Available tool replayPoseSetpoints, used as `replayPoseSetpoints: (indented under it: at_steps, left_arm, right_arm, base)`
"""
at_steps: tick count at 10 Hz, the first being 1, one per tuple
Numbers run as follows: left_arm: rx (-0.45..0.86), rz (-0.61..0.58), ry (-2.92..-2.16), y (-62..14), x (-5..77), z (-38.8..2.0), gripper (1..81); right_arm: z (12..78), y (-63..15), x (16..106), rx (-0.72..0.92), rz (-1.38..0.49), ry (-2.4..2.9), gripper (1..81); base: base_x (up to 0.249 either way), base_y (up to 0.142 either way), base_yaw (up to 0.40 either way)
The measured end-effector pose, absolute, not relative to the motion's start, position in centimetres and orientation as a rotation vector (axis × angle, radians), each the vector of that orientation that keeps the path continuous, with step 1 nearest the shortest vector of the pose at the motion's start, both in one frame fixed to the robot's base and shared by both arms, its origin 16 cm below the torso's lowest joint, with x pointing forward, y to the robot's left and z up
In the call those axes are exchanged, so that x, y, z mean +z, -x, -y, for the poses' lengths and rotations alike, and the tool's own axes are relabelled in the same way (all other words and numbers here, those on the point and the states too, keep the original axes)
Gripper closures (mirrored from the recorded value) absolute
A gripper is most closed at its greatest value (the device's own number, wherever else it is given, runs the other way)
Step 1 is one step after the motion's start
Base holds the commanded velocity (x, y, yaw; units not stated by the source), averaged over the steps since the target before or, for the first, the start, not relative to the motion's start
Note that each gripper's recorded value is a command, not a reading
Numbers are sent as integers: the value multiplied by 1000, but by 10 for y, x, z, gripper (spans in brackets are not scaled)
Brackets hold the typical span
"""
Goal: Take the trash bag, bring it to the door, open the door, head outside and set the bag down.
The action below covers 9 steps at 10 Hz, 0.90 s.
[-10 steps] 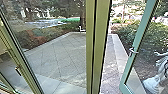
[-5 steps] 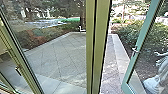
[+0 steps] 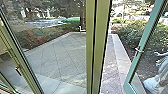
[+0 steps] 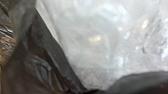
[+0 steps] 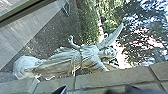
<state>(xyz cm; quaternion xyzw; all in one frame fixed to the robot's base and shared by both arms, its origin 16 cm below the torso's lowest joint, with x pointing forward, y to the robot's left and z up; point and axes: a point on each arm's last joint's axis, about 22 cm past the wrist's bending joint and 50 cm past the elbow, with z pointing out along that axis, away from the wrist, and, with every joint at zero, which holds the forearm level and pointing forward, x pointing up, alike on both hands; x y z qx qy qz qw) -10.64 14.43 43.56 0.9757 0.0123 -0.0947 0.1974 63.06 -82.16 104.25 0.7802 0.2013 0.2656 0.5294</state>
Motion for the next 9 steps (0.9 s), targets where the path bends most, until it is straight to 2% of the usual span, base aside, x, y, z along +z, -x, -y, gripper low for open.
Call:
replayPoseSetpoints:
  at_steps: [2,6,9]
  left_arm:
    - [-262,-18,-2731,104,435,-144,811]
    - [-285,106,-2725,90,433,-146,811]
    - [-287,105,-2725,92,434,-146,811]
  right_arm:
    - [833,-613,1039,597,-459,-1864,10]
    - [854,-570,1040,625,-500,-1866,10]
    - [863,-560,1042,598,-463,-1869,10]
  base:
    - [0,0,0]
    - [0,0,0]
    - [0,0,0]
